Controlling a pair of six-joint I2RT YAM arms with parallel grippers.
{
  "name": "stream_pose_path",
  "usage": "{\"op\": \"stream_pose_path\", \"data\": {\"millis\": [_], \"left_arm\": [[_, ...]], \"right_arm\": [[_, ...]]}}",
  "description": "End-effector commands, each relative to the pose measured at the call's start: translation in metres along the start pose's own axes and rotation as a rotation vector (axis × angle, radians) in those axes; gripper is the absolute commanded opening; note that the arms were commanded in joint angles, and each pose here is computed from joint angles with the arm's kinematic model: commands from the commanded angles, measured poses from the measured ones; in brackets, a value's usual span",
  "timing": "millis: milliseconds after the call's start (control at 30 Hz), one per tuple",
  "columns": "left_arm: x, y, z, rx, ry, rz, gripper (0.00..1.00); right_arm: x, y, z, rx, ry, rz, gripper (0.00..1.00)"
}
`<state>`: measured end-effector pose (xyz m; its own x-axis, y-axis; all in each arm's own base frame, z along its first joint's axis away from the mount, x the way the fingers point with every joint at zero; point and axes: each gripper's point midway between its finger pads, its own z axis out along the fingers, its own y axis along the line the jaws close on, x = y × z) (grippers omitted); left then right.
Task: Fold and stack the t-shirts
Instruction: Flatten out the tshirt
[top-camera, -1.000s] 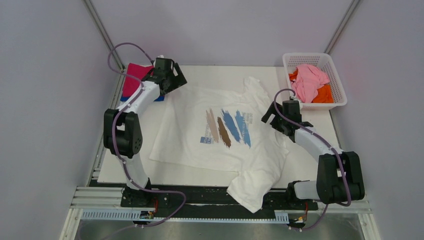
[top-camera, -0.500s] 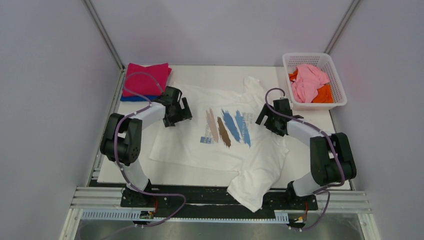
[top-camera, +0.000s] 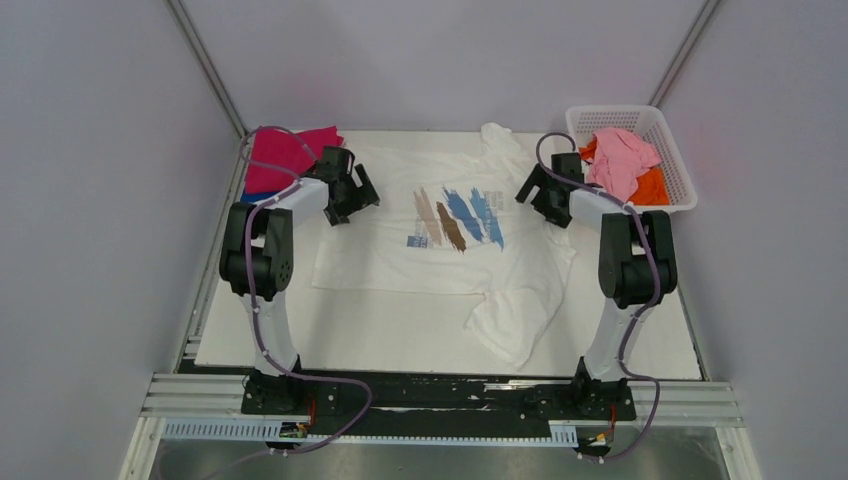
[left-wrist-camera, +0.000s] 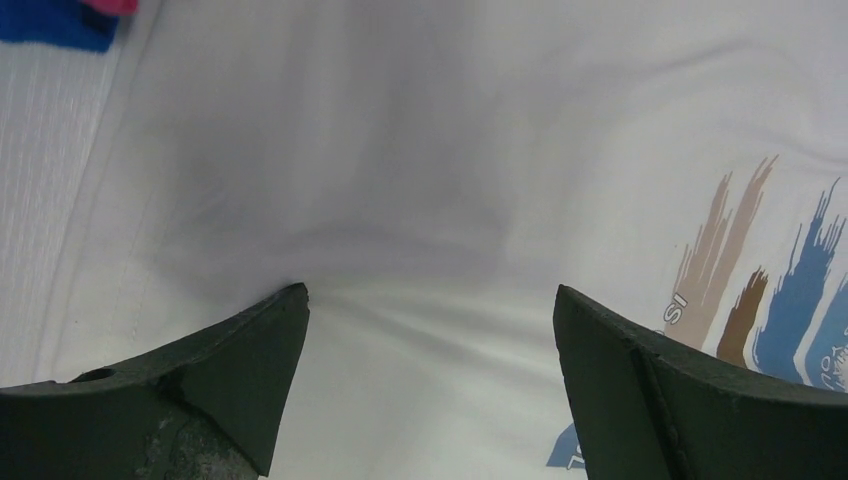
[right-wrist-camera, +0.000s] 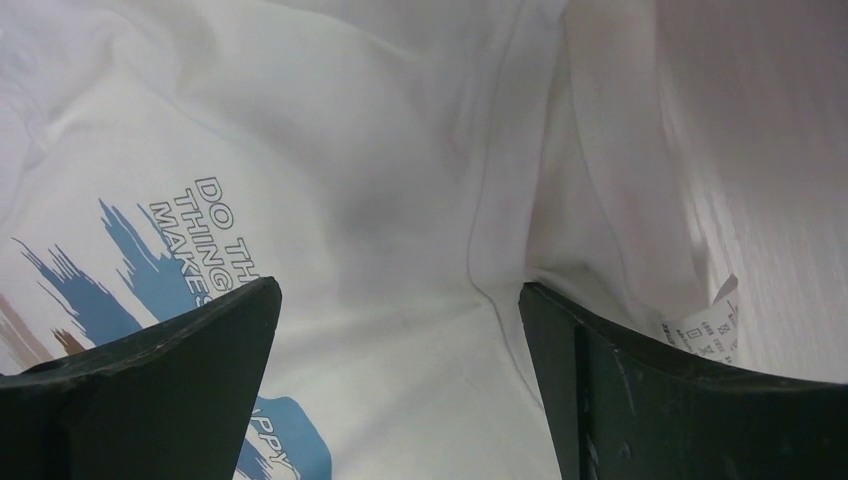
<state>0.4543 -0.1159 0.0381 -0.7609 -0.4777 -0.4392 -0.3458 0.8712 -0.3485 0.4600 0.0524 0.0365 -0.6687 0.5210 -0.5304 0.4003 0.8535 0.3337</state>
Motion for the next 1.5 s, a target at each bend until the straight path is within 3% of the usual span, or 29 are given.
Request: {"op": "stream_pose_path", "data": {"millis": [0, 133, 300, 467, 667, 767, 933, 1100, 1333, 1467], "left_arm": [[-0.003, 0.015, 0.025, -0.081, 0.028, -0.024, 1.00], [-0.025, -0.003, 0.013, -0.042, -0.006, -0.005, 1.00], [-0.034, -0.005, -0.041, -0.040, -0.090, 0.015, 1.00], [-0.008, 0.034, -0.095, -0.148, -0.135, -0.018, 1.00], [0.051, 0.110, -0.136, -0.340, -0.122, -0.087, 1.00], [0.066, 0.130, -0.136, -0.357, -0.103, -0.155, 0.98], [0.077, 0.130, -0.119, -0.296, -0.085, -0.215, 0.87], [0.081, 0.139, -0.104, -0.346, -0.073, -0.245, 0.73], [0.082, 0.147, -0.079, -0.385, -0.069, -0.290, 0.66], [0.084, 0.146, -0.069, -0.381, -0.057, -0.293, 0.52]], "right_arm": [[-0.020, -0.012, 0.032, 0.040, 0.020, -0.005, 1.00], [-0.053, 0.006, 0.025, 0.004, -0.044, -0.033, 1.00], [-0.081, 0.024, -0.027, -0.038, -0.156, -0.080, 1.00], [-0.081, 0.031, -0.081, -0.080, -0.232, -0.097, 1.00], [-0.068, 0.030, -0.126, -0.136, -0.276, -0.097, 1.00], [-0.063, 0.026, -0.136, -0.149, -0.293, -0.106, 1.00], [-0.054, 0.023, -0.141, -0.162, -0.285, -0.099, 1.00], [-0.045, 0.019, -0.145, -0.166, -0.276, -0.092, 1.00], [-0.032, 0.016, -0.155, -0.194, -0.272, -0.086, 1.00], [-0.024, 0.010, -0.156, -0.187, -0.260, -0.083, 1.00]]}}
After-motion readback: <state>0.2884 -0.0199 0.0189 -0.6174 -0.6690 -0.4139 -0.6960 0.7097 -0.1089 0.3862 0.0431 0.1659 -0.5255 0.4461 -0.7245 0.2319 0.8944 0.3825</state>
